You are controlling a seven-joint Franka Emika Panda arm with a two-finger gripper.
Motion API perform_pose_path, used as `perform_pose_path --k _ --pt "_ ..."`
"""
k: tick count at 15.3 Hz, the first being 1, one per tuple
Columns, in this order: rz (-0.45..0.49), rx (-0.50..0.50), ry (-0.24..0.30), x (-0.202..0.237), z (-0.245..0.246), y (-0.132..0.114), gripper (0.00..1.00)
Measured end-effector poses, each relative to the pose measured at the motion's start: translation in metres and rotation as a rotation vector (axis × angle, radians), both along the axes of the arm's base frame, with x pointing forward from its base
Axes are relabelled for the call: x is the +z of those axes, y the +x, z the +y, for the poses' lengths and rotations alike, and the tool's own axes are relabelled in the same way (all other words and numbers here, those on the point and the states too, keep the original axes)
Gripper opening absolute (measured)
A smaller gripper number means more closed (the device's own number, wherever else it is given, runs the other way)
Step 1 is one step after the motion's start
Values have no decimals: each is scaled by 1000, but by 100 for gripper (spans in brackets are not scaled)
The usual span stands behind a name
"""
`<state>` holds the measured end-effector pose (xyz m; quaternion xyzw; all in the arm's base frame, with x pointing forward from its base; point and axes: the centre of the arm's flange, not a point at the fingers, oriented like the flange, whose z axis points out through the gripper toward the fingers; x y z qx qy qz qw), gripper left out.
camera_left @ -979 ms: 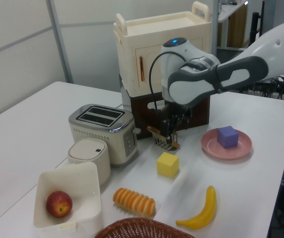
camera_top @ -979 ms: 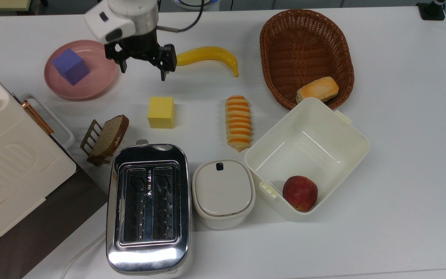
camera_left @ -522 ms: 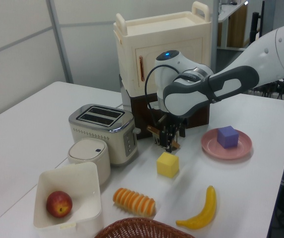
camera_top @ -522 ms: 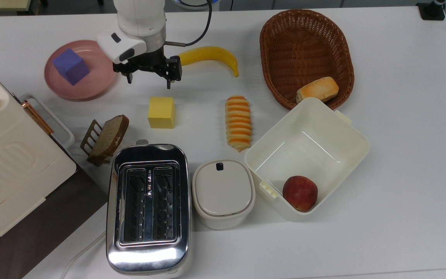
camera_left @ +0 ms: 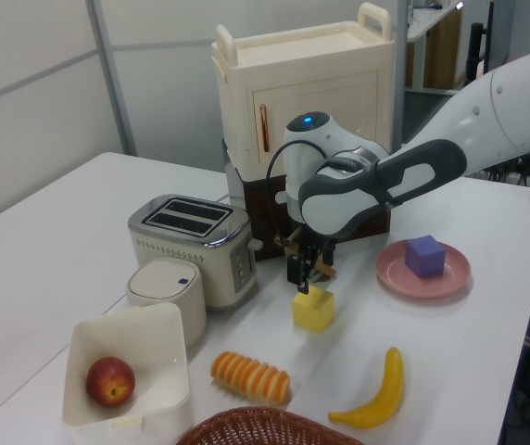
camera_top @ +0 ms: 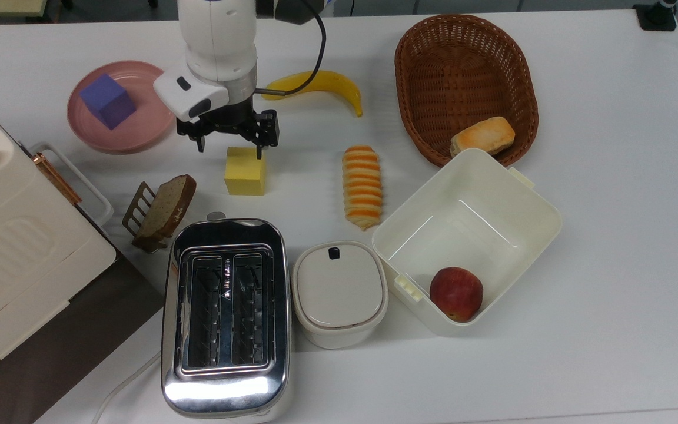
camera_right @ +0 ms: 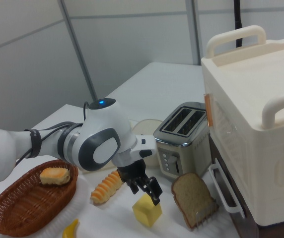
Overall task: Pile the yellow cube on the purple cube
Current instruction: 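Lower the gripper and close it on the yellow cube, then lift the yellow cube and carry it above the purple cube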
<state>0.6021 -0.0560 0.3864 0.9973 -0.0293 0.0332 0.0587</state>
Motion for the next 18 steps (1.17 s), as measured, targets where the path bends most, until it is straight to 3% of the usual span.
perform_pose_path --k 8,18 --pt "5 2 26 -7 8 2 100" --pt "70 38 -38 -53 10 7 100"
